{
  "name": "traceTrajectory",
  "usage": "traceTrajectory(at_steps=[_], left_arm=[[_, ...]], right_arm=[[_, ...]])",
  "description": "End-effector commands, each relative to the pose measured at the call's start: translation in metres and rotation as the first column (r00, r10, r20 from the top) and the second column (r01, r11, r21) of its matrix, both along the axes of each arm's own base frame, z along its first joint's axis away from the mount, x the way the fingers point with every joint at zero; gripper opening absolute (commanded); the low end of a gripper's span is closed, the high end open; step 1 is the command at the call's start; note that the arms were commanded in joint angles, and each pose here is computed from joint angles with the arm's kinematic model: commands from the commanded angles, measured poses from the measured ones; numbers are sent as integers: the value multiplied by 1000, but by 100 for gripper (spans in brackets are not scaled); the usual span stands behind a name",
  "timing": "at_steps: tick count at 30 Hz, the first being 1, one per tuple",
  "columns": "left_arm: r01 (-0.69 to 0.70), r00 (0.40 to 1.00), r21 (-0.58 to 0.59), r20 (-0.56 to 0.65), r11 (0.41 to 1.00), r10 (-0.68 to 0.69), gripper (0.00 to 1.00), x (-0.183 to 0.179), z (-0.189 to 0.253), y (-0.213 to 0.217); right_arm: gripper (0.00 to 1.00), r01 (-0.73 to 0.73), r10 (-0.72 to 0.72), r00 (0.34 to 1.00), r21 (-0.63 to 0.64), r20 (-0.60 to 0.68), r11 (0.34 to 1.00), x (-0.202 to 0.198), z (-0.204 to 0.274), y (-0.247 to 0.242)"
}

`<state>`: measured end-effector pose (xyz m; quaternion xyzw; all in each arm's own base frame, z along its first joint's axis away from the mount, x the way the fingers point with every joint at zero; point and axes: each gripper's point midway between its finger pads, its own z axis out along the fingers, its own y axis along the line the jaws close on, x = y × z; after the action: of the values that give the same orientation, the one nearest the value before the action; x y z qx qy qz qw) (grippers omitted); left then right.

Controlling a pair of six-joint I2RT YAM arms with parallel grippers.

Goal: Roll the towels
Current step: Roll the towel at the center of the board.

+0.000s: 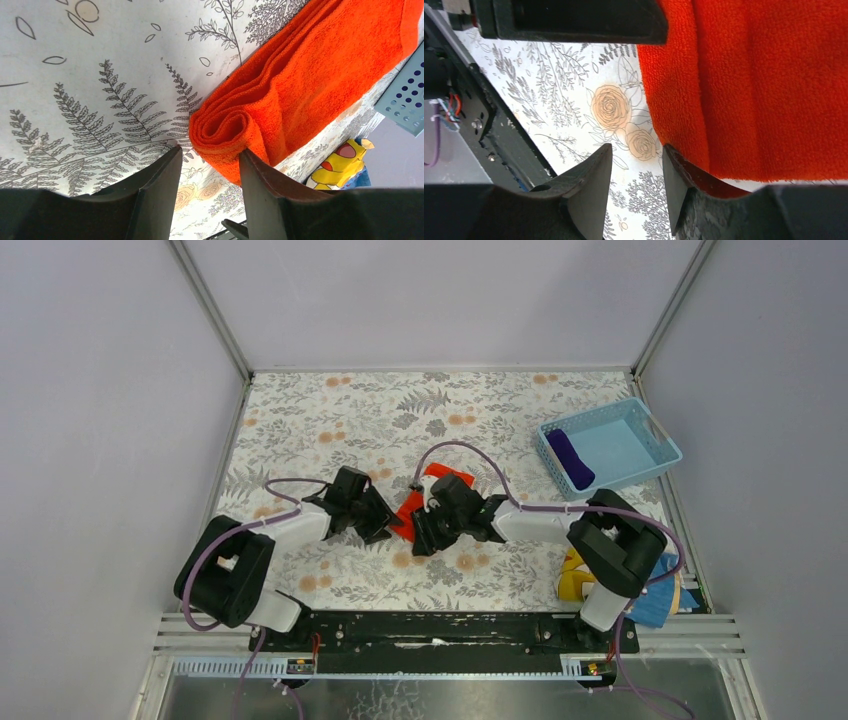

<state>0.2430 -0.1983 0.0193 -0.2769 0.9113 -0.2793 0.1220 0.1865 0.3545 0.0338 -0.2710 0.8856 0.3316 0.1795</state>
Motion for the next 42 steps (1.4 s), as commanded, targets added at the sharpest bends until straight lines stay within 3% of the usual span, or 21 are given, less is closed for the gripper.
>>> traceTrajectory(at_steps=[1, 11, 25, 33, 42], left_arm=[[17, 991, 211, -130, 977, 11, 47, -34, -48, 38], [20, 991, 219, -132, 975, 9, 47, -32, -48, 38], [20, 991, 222, -130, 975, 9, 47, -30, -47, 38], [20, 991, 229, -134, 973, 11, 47, -31, -47, 39], [19, 991, 226, -131, 974, 11, 47, -32, -46, 39]], right_arm=[[49, 1, 2, 996, -27, 94, 1000, 16, 17, -6], [49, 5, 10, 979, -71, 203, 997, 32, 37, -14], [50, -93, 144, 965, -226, 220, 970, 28, 1, -24], [53, -114, 195, 895, -216, 401, 970, 31, 56, -16], [55, -197, 331, 836, -325, 437, 925, 19, 44, 1]])
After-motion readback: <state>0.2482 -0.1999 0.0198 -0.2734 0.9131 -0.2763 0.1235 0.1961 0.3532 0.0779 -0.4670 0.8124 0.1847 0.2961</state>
